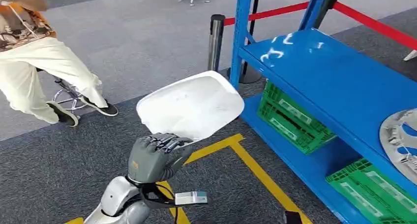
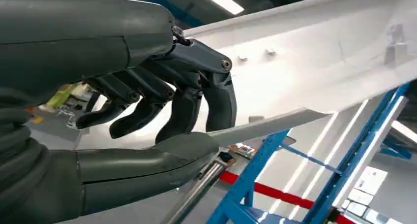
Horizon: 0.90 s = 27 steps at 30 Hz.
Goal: Take the parts from the cabinet and place them on the table.
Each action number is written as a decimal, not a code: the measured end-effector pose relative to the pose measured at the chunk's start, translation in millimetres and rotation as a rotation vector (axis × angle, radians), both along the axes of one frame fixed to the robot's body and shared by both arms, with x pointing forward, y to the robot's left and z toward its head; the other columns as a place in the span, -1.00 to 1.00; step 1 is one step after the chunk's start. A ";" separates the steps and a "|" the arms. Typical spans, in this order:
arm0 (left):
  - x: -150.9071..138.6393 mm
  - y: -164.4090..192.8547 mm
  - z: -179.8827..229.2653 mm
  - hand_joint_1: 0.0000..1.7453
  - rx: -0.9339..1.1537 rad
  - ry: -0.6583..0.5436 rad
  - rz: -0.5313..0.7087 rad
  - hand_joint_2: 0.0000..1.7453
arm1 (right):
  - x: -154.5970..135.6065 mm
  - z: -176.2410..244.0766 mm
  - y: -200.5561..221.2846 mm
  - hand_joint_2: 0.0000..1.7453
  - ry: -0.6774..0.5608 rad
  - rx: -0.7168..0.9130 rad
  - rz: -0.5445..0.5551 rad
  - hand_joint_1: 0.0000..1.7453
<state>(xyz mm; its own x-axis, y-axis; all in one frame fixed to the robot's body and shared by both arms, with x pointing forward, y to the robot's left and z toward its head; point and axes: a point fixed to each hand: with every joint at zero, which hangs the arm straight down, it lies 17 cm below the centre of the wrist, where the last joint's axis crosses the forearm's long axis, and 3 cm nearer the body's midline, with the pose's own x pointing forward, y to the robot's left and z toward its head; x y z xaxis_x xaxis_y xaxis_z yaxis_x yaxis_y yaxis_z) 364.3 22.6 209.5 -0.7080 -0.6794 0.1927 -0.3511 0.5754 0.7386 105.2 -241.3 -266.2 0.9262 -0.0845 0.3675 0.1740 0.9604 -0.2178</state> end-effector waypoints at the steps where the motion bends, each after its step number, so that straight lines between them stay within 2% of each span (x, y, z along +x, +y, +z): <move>1: -0.2 0.2 -0.7 1.00 0.002 0.001 0.000 1.00 | 0.0 0.0 0.0 -1.00 0.000 0.000 0.000 -1.00; 10: -8.0 -5.1 -4.2 1.00 0.027 -0.016 -0.029 1.00 | 0.4 -0.1 0.9 -1.00 -0.004 0.011 -0.010 -1.00; 19: -10.5 -7.9 4.8 1.00 0.031 -0.048 -0.030 1.00 | 7.7 1.3 3.6 -1.00 -0.015 0.022 -0.018 -1.00; 27: -15.5 -11.9 18.1 1.00 0.012 -0.086 -0.041 1.00 | 2.7 0.1 1.6 -1.00 -0.003 0.019 -0.025 -1.00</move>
<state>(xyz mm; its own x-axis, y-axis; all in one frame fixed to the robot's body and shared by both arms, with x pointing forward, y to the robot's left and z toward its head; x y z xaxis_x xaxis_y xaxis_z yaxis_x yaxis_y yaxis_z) 348.8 10.6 227.6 -0.7486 -0.6518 0.1218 -0.3904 0.5818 0.7136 108.0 -239.7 -266.1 0.9225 -0.1148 0.3684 0.1989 0.9596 -0.1989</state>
